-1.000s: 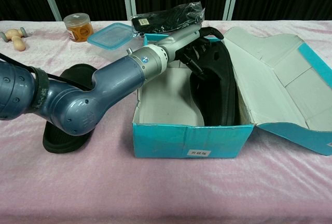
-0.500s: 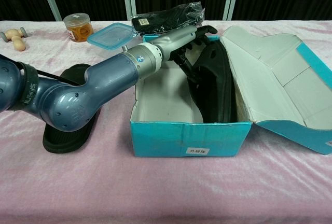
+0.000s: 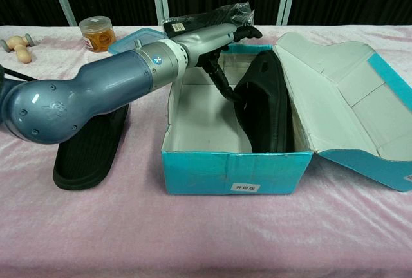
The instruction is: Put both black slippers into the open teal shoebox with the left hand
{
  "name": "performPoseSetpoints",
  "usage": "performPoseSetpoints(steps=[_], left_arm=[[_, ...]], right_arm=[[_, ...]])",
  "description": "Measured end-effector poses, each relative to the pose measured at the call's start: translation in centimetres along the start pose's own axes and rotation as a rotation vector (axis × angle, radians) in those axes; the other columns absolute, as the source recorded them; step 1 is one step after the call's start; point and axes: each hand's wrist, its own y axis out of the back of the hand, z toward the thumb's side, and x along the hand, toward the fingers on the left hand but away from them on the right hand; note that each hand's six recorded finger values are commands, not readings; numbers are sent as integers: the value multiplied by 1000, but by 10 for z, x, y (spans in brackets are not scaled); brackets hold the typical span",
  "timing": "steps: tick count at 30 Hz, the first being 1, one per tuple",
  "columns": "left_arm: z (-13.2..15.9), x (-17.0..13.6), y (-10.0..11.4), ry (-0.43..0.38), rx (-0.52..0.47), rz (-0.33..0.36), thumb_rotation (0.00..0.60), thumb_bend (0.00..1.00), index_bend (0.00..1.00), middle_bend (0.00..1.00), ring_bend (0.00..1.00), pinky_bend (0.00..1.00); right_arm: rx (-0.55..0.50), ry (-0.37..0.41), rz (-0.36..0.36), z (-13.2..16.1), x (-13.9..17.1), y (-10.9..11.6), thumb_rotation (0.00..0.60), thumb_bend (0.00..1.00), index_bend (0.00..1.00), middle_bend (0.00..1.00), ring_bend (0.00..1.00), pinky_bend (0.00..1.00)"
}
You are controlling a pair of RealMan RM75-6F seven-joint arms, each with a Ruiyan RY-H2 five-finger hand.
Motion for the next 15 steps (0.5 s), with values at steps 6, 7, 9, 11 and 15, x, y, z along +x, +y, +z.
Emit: performPoseSetpoints(steps=[6,7,9,11,15], left_arm=[[-1,-10,13,13,54,9,600,0,0,0,0,0],[-1,-12,16,16,64,15,600,0,0,0,0,0],[0,-17,22,19,76,25,600,0,0,0,0,0],[2,-23,28,22,77,39,600,0,0,0,0,0],[7,-38,45,25,42,75,600,0,0,0,0,8]], right_arm=[[0,3,-3,1,0,1,600,228,0,41,0,38],[0,3,-4,1,0,1,600,228,0,41,0,38],[0,4,-4,1,0,1,600,228,0,41,0,38],[0,6,-4,2,-1,1,600,228,0,41,0,39],[1,9,-1,3,-2,0,600,228,0,41,0,39]])
